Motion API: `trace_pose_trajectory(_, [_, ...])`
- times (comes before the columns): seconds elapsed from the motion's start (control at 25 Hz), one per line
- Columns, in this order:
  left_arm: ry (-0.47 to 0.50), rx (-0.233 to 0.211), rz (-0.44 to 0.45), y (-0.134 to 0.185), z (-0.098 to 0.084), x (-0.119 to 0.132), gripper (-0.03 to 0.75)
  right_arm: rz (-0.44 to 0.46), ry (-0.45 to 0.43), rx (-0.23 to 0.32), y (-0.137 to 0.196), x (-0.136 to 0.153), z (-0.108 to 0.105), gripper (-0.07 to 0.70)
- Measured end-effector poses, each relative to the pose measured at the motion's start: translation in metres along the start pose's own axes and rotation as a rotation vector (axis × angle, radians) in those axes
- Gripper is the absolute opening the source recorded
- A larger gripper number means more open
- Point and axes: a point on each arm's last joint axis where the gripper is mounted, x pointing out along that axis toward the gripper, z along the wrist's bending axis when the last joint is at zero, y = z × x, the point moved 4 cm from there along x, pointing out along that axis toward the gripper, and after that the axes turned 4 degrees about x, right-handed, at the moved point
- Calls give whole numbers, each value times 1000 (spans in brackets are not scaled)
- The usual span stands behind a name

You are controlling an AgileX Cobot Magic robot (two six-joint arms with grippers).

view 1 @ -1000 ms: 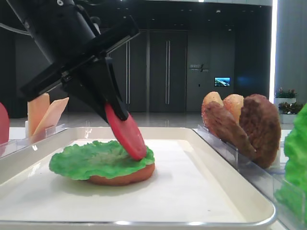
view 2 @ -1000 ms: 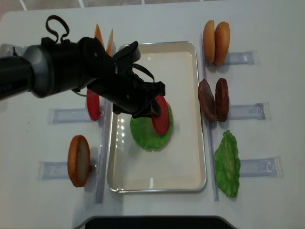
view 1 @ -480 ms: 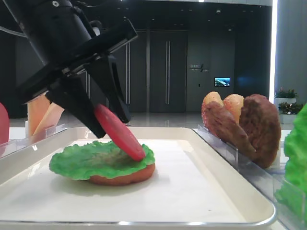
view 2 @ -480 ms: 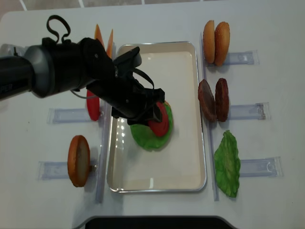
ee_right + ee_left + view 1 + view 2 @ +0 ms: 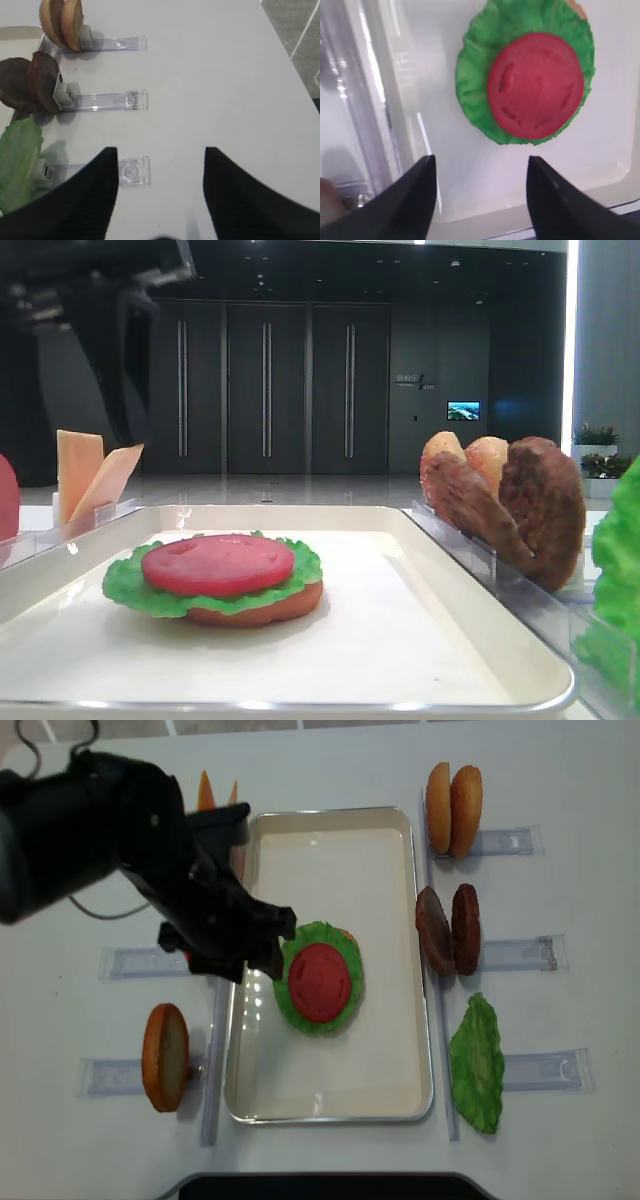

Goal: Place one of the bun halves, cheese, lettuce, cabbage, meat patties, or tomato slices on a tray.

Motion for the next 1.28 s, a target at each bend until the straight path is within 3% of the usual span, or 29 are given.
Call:
trace_pose_trajectory(0.24, [-117,13,-139,-28,3,-69,437,0,0,0,0,0,0,369])
trace_pose_trajectory(0.36, [-187,22,-176,-37,9,-86,437,0,0,0,0,0,0,369])
trace_pose_trajectory(0.44, [-220,-3,-174,-42,21,-88,437,0,0,0,0,0,0,369])
trace_pose_trajectory(0.52, [-259,-34,-147,-48,46,-88,437,0,0,0,0,0,0,369])
trace_pose_trajectory(0.72, [-378,-87,-110,-60,132,-96,437,0,0,0,0,0,0,369])
trace_pose_trajectory(0.84, [-447,-110,-94,-57,167,-105,437,0,0,0,0,0,0,369])
trace_pose_trajectory(1.0, [-471,-126,-46,-30,181,-111,437,0,0,0,0,0,0,369])
trace_pose_trajectory(1.12, [-450,-108,-61,18,174,-109,434,0,0,0,0,0,0,369])
trace_pose_trajectory(1.28, [-417,-103,-41,93,169,-84,423,0,0,0,0,0,0,369])
